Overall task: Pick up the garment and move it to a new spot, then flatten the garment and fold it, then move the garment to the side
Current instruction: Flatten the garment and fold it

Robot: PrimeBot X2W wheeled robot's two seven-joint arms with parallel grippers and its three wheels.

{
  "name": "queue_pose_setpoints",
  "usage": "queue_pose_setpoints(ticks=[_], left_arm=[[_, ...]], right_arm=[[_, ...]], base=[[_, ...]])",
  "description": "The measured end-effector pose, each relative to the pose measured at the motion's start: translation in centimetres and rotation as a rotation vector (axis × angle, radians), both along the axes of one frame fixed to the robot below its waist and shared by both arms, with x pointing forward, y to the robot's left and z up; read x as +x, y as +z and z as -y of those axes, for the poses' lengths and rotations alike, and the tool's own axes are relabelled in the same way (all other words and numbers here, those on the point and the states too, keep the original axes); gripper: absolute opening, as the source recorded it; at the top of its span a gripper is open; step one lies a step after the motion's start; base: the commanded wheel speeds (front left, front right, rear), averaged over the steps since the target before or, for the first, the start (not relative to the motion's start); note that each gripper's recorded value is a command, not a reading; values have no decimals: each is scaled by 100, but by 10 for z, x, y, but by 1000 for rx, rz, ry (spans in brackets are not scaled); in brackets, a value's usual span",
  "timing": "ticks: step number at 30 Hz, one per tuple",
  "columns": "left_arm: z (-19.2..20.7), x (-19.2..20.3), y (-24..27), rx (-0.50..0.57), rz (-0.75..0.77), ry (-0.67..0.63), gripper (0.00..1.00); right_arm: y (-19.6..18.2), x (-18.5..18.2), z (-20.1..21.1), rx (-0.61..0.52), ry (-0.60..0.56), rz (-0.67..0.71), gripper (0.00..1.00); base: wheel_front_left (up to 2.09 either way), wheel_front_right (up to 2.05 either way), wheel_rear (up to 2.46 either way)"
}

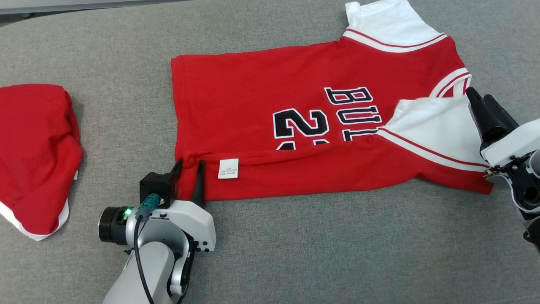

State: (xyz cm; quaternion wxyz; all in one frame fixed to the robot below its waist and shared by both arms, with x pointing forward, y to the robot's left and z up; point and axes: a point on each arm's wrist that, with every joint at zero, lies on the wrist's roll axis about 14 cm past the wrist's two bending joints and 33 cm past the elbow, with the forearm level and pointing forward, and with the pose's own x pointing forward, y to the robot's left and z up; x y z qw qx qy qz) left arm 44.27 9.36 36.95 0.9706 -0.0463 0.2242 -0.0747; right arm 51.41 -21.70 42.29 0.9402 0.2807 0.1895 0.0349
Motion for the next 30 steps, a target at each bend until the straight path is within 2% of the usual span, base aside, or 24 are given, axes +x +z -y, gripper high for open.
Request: queue_pose_setpoints(ticks=[9, 16, 19, 23, 30], left_arm=[[-11, -5, 19, 2, 71, 52, 100], [-23, -10, 64, -34, 237, 127, 100], [-29, -13, 79, -49, 303, 159, 100], [-26, -27, 77, -109, 298, 174, 100], [-25, -42, 81, -202, 300, 201, 100]], right_arm=[[36, -2, 8, 14, -32, 105, 100], [70, -24, 35, 34, -134, 233, 100], [70, -42, 39, 54, -163, 249, 100], [59, -68, 47, 49, -203, 245, 100], [35, -107, 37, 105, -252, 204, 100]], base=[[0, 0, 0], [0, 0, 0], [0, 0, 0], [0, 0, 0], [0, 0, 0]])
